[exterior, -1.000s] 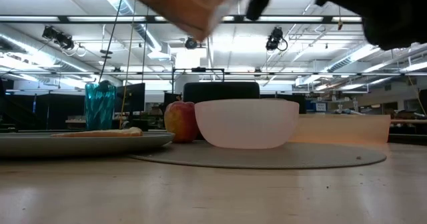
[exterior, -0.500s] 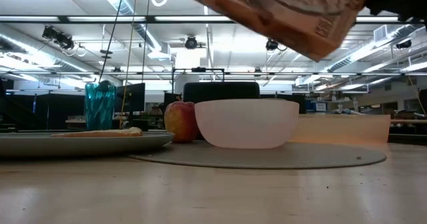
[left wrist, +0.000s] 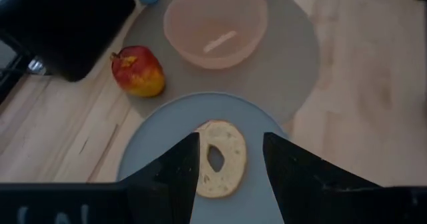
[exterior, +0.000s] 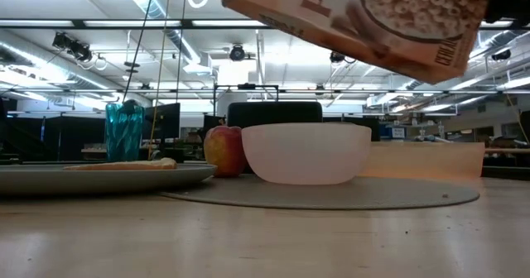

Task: Arrange a breakfast setting
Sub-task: Pour the cereal from the cereal box into the orange bowl

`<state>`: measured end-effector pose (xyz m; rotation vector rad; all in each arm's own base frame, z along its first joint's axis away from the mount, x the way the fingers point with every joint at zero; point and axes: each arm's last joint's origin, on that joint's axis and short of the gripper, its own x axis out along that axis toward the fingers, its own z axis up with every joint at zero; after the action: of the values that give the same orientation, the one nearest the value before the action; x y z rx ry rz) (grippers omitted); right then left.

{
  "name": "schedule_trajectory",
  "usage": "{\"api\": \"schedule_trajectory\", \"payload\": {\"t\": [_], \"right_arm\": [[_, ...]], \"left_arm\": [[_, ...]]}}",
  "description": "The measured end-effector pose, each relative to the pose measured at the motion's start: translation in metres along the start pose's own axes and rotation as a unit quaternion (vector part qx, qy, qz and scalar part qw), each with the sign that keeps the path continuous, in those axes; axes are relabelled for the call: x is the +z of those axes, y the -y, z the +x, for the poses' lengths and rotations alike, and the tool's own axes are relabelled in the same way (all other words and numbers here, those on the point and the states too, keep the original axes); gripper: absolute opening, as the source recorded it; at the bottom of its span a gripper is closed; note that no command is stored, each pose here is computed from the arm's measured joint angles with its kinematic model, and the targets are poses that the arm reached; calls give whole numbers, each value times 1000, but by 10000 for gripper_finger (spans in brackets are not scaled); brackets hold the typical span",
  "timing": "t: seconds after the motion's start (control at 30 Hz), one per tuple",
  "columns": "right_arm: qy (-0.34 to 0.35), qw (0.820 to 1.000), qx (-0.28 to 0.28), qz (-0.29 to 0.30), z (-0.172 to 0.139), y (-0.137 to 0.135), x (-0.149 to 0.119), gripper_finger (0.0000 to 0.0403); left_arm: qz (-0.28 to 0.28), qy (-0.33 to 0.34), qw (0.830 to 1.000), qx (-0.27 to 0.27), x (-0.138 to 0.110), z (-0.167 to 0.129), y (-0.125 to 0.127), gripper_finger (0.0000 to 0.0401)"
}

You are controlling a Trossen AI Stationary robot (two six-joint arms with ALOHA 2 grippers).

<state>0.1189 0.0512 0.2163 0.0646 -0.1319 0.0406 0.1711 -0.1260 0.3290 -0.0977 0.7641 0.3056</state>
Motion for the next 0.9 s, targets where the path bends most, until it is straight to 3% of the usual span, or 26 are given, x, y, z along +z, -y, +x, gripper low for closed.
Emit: {"api": "schedule_trajectory", "payload": {"t": [0.2,0.4,0.57,0.77,0.9], "right_arm": [[-41,999,11,9,-23,11,0,213],[-72,997,9,4,-40,19,30,213],[-139,990,3,-7,-51,25,50,213],[-198,980,-5,-29,-49,24,72,213],[-260,963,-24,-64,-37,20,86,213]], "left_arm": [[-12,5,1000,0,-7,17,2,173],[-27,12,1000,5,-4,22,0,173],[-20,21,1000,6,-1,23,0,173],[-17,36,999,13,1,23,0,173],[-18,38,999,15,1,23,0,173]]}}
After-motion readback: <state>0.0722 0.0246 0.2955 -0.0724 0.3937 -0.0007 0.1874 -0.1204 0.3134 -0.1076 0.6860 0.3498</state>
